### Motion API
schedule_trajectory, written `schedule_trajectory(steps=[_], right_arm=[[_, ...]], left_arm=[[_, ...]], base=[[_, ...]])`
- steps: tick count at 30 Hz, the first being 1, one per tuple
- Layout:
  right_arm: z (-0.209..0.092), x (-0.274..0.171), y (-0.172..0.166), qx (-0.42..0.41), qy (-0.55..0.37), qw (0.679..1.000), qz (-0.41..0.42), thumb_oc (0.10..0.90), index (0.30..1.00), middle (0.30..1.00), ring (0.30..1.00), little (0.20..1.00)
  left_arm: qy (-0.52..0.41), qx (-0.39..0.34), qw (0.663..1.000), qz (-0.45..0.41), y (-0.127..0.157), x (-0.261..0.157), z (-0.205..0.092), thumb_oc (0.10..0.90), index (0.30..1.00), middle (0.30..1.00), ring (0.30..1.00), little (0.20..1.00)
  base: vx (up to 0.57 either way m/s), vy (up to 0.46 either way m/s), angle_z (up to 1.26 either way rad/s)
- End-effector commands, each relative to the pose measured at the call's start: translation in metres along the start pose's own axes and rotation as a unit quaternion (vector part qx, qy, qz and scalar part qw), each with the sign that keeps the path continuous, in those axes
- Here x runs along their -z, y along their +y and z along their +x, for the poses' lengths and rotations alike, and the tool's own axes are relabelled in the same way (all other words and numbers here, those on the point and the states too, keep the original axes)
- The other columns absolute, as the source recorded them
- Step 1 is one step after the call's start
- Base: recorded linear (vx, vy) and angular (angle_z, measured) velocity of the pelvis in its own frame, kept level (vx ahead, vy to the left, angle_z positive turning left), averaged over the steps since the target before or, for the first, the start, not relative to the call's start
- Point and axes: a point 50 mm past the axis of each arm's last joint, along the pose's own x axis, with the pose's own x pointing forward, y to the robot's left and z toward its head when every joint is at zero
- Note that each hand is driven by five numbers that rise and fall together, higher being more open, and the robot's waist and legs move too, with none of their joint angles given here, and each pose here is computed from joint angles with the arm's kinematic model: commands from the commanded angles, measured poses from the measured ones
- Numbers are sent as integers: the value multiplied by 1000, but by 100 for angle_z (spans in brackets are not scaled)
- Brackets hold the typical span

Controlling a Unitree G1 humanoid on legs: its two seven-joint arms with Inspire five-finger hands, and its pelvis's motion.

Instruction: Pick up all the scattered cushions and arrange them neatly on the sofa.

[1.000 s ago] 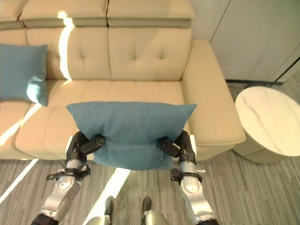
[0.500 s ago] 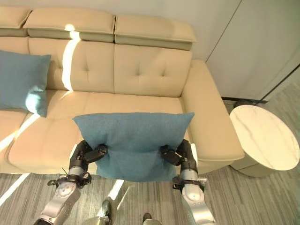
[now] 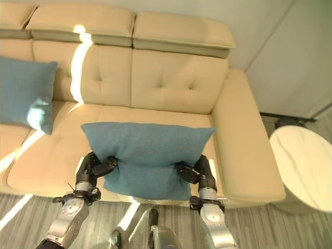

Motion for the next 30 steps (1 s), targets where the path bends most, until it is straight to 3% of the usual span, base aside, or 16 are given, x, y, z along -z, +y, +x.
schedule_trajectory(steps=[1,30], right_arm=[[18,-78,-12,22,-197,979,37,400,300,300,300,300],[22,-77,1,18,-188,981,47,400,300,300,300,300]], left_arm=[[-174,95,979,-36,-36,-69,8,400,300,300,300,300],[-195,76,978,-21,-23,-77,7,400,300,300,300,300]], base=[[129,-47,-19],[78,64,-18]])
